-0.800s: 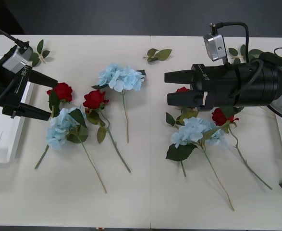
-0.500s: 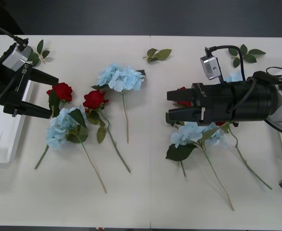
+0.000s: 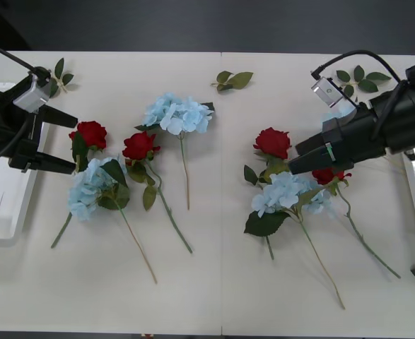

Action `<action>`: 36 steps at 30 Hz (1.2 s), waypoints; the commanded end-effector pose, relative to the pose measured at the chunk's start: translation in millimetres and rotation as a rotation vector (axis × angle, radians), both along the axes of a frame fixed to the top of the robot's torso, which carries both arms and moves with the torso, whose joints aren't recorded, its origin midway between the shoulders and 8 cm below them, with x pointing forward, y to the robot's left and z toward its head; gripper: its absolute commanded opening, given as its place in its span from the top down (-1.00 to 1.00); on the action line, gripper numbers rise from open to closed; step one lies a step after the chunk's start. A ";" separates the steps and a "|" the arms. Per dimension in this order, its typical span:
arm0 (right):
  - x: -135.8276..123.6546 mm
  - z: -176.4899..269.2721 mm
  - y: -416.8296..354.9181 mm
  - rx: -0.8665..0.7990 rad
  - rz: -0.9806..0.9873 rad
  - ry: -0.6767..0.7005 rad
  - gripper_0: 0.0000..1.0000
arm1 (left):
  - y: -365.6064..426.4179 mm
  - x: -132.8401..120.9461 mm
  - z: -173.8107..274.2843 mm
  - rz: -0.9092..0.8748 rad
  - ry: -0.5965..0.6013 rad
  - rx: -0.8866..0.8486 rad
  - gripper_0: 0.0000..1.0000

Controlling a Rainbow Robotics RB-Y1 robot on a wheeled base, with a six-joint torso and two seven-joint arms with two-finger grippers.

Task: Put the red flowers into the right box and the blue flowers into the left box

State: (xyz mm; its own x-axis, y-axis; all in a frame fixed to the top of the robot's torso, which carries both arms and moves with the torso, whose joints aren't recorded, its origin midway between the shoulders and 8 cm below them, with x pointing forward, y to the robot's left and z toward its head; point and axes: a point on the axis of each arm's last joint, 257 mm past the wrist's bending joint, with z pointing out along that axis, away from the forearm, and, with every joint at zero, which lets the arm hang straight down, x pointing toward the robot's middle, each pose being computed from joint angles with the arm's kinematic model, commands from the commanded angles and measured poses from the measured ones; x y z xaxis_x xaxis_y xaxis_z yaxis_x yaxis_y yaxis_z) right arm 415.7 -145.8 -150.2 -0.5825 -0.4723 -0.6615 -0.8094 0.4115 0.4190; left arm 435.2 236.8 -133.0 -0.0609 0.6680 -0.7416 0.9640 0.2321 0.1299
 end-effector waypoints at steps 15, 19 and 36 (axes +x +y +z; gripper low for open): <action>101.3 25.1 -234.8 -0.823 -0.089 -0.413 -1.00 | 129.6 47.4 -3.8 0.787 0.221 0.067 -1.00; 114.1 30.7 -259.7 -0.924 -0.061 -0.488 -1.00 | 140.6 48.8 -17.8 0.907 0.276 0.078 -1.00; 143.0 -48.9 -249.5 -1.011 0.013 -0.553 -1.00 | 140.2 77.5 -87.2 1.182 0.257 0.166 -1.00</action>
